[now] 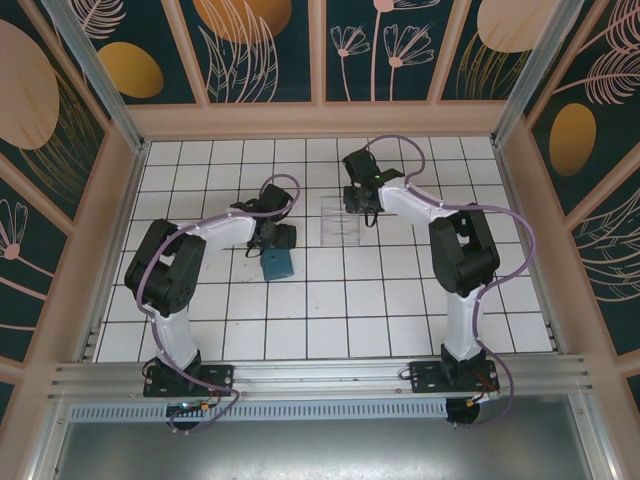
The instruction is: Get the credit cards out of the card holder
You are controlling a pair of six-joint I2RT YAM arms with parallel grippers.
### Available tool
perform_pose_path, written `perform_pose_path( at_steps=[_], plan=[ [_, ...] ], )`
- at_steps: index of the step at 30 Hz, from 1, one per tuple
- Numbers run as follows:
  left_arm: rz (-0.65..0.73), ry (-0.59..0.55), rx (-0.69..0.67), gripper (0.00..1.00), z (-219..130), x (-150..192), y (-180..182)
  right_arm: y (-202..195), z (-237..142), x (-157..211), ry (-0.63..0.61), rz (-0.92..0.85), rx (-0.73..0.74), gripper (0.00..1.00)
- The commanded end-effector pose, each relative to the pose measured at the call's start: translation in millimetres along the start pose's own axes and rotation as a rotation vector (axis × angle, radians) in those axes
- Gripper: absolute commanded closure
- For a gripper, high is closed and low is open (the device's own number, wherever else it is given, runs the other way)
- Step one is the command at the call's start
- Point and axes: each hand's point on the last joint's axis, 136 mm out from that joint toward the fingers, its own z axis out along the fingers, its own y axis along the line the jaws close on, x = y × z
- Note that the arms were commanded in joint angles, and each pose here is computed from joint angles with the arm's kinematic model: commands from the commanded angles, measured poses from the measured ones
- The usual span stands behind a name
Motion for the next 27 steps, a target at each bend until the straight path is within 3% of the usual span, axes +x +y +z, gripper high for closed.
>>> perform_pose_path(
  at_steps=[1,8,19,27],
  plan=[
    [0.002,0.077,-0.02,0.25,4,28,3,5,-48,-15,-0.072,0.012,-0.037,0.67],
    [-0.011,0.099,0.029,0.32,-3,54,-20,-4,-85,-6,-0.105,0.023,-0.055,0.66],
    [0.009,0.096,0.198,0.37,-15,73,-105,-3,-107,43,-0.061,0.076,-0.161,0.66],
    [0.006,-0.007,0.201,0.34,-41,55,-102,18,-107,82,-0.003,0.087,-0.243,0.66]
  ],
)
